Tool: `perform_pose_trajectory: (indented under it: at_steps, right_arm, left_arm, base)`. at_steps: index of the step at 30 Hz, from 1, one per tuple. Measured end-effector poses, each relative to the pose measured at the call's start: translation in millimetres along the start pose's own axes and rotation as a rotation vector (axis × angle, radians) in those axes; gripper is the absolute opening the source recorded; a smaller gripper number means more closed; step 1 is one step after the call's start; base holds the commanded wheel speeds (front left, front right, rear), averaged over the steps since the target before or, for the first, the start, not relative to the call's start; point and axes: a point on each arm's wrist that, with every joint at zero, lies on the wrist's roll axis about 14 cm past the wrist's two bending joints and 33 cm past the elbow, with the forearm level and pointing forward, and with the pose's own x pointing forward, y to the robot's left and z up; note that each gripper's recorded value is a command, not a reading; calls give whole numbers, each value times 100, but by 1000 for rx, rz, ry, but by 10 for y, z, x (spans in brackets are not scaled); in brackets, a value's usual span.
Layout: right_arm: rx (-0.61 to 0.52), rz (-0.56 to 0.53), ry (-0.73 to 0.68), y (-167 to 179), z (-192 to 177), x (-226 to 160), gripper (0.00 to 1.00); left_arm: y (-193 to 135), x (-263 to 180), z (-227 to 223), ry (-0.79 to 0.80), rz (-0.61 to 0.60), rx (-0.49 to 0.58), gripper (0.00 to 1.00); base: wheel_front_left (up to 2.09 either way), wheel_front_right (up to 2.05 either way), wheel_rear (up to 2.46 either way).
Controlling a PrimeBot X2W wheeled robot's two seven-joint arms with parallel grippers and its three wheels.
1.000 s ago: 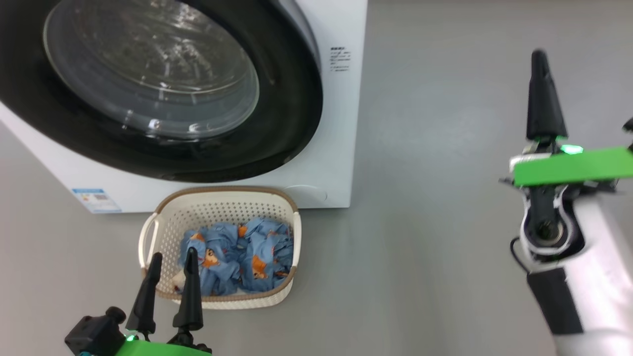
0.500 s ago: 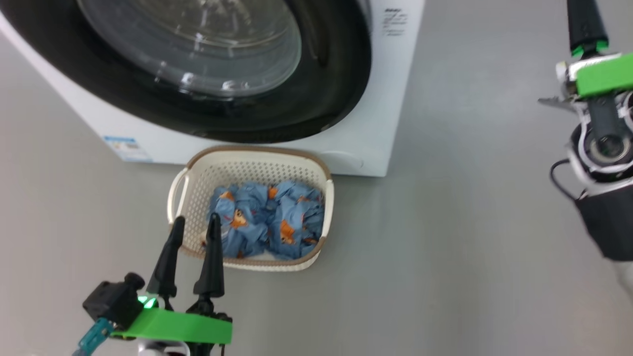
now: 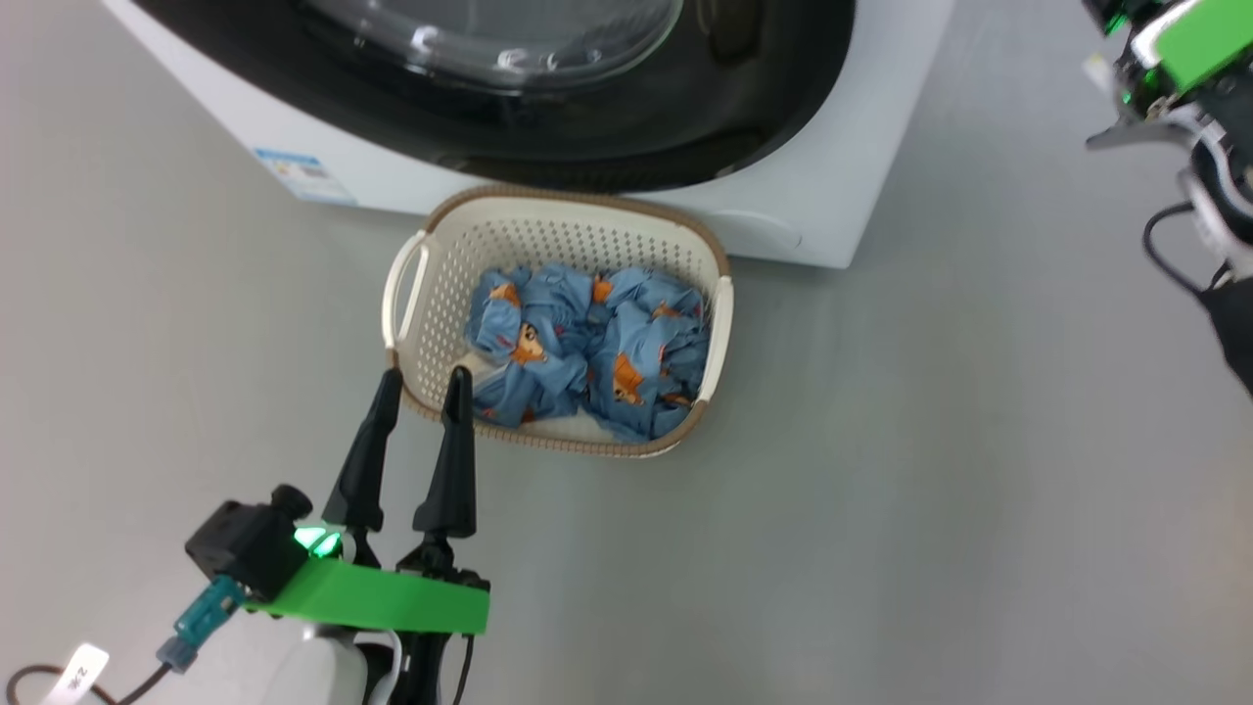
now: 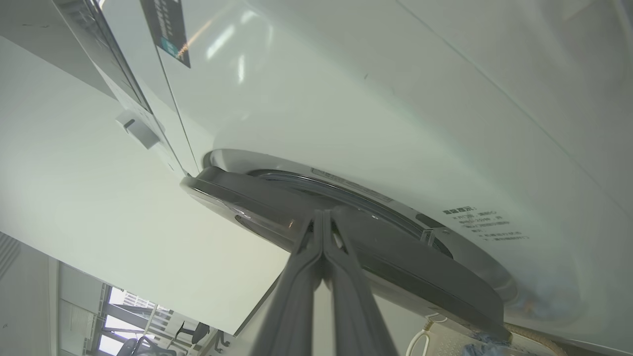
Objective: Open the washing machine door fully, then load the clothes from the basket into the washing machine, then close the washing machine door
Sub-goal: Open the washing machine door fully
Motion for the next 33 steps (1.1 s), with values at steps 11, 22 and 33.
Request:
perform_pose_trajectory:
  at_steps: [11,22,33]
  right_arm:
    - [71,12,139,-270,-143,270,0]
    - [115,24,214,-519,-312,506,0]
    - [141,38,255,-622,-515,646,0]
  left_arm:
    - [117,118,-118,30,29,-21,100]
    - [199,244,-223,54,41,-25,100]
    - [304,249,-256,62,72,-37,100]
  base:
    - [0,0,0]
    - [0,0,0]
    - [0,0,0]
